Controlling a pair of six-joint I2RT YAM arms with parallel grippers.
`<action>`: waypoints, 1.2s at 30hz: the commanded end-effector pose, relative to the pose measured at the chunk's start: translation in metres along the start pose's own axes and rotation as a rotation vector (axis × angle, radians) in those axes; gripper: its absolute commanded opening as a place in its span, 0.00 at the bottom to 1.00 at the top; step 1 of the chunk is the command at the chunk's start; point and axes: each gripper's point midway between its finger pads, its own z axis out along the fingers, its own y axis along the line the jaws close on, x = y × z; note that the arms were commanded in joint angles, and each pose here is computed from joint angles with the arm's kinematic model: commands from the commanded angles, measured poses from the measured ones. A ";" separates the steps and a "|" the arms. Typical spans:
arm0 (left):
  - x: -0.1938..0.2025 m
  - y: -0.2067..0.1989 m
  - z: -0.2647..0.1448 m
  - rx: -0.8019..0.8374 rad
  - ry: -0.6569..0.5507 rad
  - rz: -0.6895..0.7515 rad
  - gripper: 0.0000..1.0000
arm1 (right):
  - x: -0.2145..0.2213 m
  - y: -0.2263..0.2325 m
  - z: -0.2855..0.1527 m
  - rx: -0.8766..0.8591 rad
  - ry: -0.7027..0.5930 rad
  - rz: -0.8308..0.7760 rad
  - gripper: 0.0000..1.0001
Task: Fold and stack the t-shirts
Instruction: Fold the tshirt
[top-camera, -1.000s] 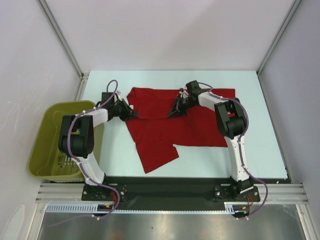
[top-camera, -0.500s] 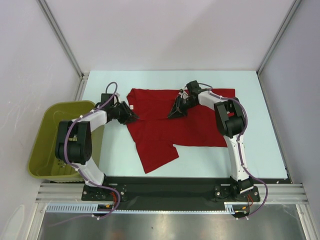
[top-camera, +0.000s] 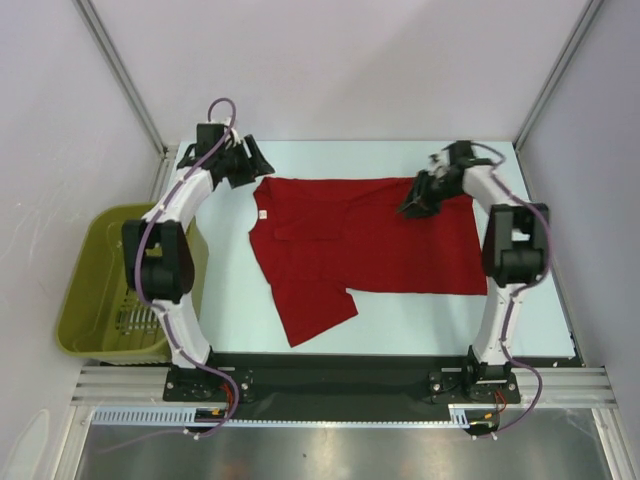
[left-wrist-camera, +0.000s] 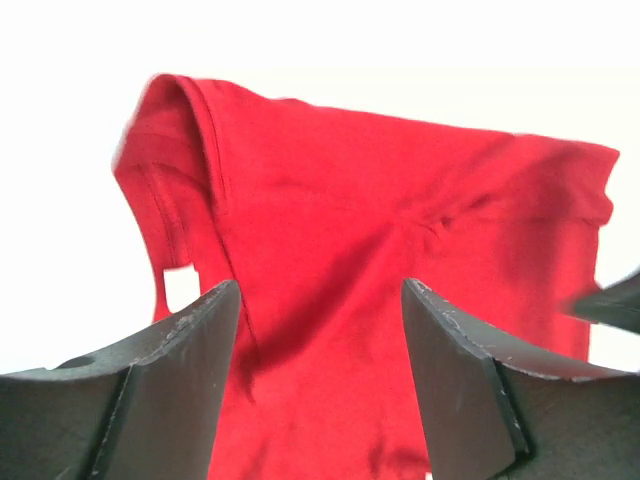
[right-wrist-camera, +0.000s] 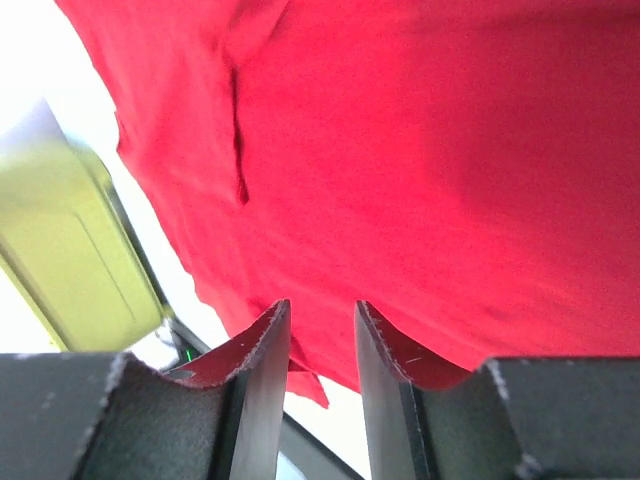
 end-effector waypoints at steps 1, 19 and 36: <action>-0.009 0.022 0.034 -0.064 0.032 0.076 0.70 | -0.038 -0.043 -0.062 0.066 -0.208 0.053 0.38; -0.012 0.051 0.101 -0.071 0.084 0.079 0.68 | -0.100 -0.146 -0.110 0.043 -0.532 0.489 0.45; -0.005 0.073 0.124 -0.094 0.103 0.056 0.67 | -0.117 -0.175 -0.113 0.175 -0.514 0.266 0.48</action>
